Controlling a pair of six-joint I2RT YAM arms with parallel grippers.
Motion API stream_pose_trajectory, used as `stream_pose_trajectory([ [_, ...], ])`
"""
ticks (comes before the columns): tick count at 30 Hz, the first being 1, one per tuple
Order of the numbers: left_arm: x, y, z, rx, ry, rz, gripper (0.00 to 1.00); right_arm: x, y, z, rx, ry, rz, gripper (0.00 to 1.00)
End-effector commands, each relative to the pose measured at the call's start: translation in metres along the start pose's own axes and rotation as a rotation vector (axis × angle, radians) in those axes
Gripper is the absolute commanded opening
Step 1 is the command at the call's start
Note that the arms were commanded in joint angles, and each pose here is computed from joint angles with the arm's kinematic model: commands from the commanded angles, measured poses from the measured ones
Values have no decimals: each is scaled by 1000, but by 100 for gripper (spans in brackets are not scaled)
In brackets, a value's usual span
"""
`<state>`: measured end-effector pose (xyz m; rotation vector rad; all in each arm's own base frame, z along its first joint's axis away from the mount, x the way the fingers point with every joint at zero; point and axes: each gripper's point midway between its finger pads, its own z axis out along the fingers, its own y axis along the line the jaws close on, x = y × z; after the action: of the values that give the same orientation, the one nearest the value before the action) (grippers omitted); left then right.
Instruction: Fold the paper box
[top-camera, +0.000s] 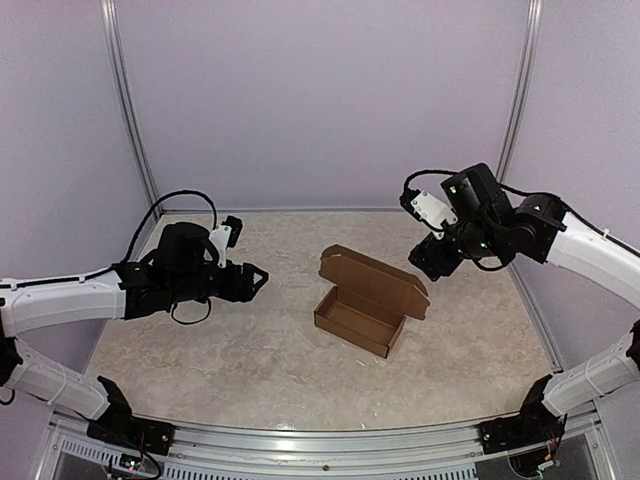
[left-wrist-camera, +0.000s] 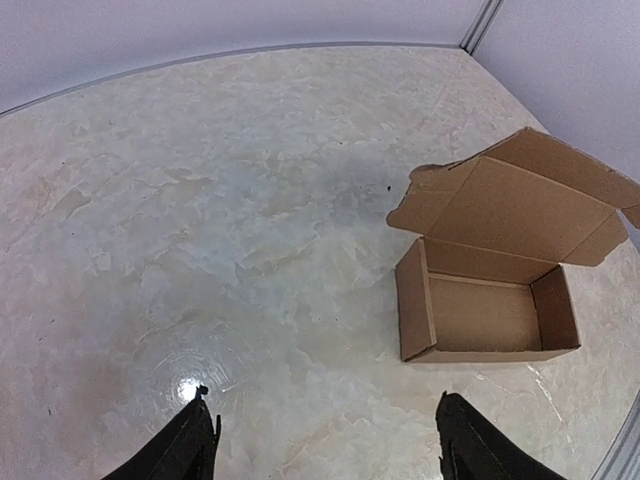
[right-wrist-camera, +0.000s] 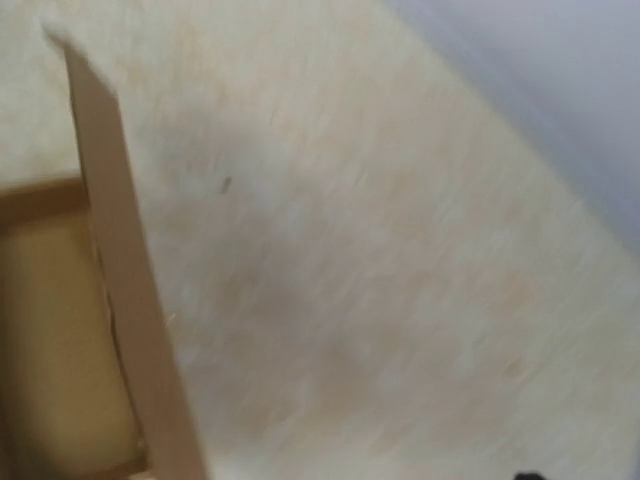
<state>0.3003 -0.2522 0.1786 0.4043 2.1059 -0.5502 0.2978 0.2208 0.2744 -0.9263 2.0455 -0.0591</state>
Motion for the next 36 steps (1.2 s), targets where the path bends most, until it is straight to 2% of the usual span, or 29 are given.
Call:
stream_pose_trajectory([
  [1,-15,-8,7,48,-36,3,74,40,14,14,-77,81,235,81],
  [9,-18,-15,20,91,-28,11,76,73,43,26,-213,90,374,81],
  [17,-16,-15,28,85,-9,13,77,68,52,43,-249,70,360,76],
  [24,-11,-10,27,64,6,13,81,56,55,59,-260,55,286,60],
  [29,-10,-8,21,53,5,16,81,52,57,70,-267,72,197,39],
  [34,-11,0,16,9,-11,19,82,48,62,77,-300,67,108,23],
  [36,-11,2,14,0,-15,18,82,45,65,79,-314,56,69,13],
])
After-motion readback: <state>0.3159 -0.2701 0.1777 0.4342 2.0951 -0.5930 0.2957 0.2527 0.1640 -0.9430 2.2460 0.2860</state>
